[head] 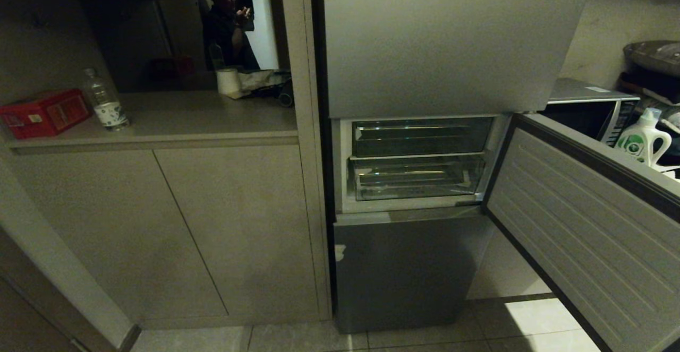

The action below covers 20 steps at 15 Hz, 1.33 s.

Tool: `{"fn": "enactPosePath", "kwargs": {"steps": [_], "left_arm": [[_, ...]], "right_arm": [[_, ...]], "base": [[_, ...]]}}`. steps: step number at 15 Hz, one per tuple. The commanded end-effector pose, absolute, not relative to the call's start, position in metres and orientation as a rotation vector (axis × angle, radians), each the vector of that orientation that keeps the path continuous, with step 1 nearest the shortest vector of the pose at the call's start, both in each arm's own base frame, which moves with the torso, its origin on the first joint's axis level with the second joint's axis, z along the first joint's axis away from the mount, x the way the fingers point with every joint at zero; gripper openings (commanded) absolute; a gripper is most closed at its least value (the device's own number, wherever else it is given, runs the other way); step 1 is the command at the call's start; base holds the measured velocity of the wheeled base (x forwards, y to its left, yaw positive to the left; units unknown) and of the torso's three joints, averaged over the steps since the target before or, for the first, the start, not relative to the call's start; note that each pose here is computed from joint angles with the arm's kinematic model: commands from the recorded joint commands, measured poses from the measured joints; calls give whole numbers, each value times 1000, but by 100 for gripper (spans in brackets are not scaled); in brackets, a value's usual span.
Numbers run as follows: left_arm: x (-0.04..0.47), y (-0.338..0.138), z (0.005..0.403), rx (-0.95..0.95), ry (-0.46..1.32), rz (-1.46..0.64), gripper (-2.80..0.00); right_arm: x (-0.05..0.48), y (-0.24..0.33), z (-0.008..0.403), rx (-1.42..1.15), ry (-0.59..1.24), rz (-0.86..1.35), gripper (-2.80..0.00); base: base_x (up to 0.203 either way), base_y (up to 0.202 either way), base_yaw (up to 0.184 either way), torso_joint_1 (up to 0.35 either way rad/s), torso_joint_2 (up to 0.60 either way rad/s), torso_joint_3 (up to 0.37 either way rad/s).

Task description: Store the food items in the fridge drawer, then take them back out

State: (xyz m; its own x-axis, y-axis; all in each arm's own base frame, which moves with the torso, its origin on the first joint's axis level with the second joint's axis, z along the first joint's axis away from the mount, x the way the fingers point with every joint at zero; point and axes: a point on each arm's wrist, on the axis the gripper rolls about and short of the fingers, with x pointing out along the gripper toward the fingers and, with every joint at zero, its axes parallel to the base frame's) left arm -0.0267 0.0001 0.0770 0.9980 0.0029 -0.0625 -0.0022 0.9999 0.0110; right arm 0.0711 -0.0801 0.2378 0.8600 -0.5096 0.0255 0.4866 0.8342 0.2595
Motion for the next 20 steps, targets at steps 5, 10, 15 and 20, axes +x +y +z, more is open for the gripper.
{"fn": "enactPosePath", "kwargs": {"steps": [5, 10, 15, 20], "left_arm": [[-27, 0, 77, 11, 63, 3, -280], [-27, 0, 77, 11, 63, 3, -280], [-27, 0, 77, 11, 63, 3, -280], [-27, 0, 77, 11, 63, 3, -280]], "right_arm": [[111, -189, 182, 524, 185, -487, -280], [111, -207, 185, 498, 161, -506, -280], [89, -193, 198, 454, 109, -574, -280], [74, -191, 179, 516, 136, -625, -280]], "base": [[0, 0, 0, 0, 0, 0], [0, 0, 0, 0, 0, 0], [0, 0, 0, 0, 0, 0], [0, 0, 0, 0, 0, 0]]}}
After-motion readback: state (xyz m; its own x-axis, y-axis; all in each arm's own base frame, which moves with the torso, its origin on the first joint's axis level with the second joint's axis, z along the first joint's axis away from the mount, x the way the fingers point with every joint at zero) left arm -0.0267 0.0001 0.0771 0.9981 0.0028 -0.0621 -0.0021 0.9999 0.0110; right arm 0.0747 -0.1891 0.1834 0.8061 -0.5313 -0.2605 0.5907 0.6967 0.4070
